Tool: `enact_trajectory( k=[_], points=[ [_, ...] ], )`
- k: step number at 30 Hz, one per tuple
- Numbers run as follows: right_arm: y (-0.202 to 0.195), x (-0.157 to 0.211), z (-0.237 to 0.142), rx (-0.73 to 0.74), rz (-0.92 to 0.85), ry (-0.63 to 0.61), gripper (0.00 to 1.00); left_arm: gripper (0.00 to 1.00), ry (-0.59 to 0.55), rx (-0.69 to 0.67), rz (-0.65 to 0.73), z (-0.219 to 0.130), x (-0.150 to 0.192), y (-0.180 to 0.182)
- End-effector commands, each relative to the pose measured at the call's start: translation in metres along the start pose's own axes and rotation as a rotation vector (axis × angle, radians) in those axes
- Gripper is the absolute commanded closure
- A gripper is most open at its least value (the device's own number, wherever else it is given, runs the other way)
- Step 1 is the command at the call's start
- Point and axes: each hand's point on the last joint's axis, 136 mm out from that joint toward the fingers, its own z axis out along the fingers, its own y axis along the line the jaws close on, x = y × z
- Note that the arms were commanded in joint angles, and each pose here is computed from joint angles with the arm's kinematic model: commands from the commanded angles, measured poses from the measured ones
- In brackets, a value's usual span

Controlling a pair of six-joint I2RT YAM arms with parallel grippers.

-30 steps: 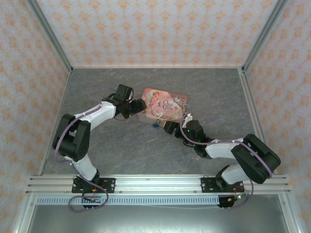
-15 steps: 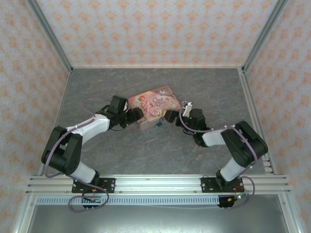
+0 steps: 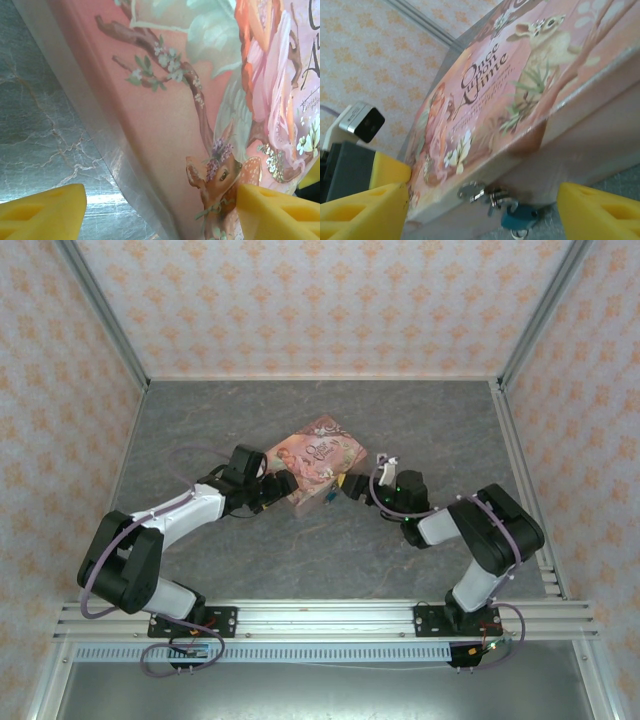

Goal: Unlock a padlock with a key

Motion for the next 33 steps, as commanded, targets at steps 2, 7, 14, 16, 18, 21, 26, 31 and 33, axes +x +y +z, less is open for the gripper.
enact_trajectory(
  k=[2, 7, 14, 16, 18, 21, 26, 31, 33],
  points=[
    [0.021, 0.0, -0.004, -0.113, -0.088, -0.002, 0.24, 0.22, 0.054, -0.16, -0.045, 0.005, 0.024, 0.043],
    [0.025, 0.006, 0.003, -0.163, -0.094, 0.019, 0.26, 0.22, 0.056, -0.159, -0.049, 0.009, 0.024, 0.042],
    [0.014, 0.015, 0.019, -0.154, -0.077, 0.043, 0.27, 0.22, 0.06, -0.153, -0.054, 0.012, 0.024, 0.039],
    [0.014, 0.017, 0.022, -0.162, -0.073, 0.046, 0.27, 0.22, 0.06, -0.152, -0.053, 0.013, 0.024, 0.038],
    [0.013, 0.019, 0.025, -0.167, -0.068, 0.052, 0.27, 0.22, 0.063, -0.153, -0.053, 0.014, 0.024, 0.038],
    [0.014, 0.023, 0.029, -0.18, -0.067, 0.065, 0.27, 0.22, 0.063, -0.155, -0.051, 0.015, 0.025, 0.037],
    [0.016, 0.03, 0.036, -0.209, -0.055, 0.084, 0.28, 0.22, 0.056, -0.155, -0.06, 0.016, 0.024, 0.038],
    [0.024, 0.036, 0.04, -0.238, -0.064, 0.107, 0.31, 0.22, 0.054, -0.158, -0.06, 0.014, 0.025, 0.038],
    [0.026, 0.036, 0.039, -0.244, -0.072, 0.107, 0.34, 0.22, 0.052, -0.163, -0.062, 0.014, 0.025, 0.04]
  ],
)
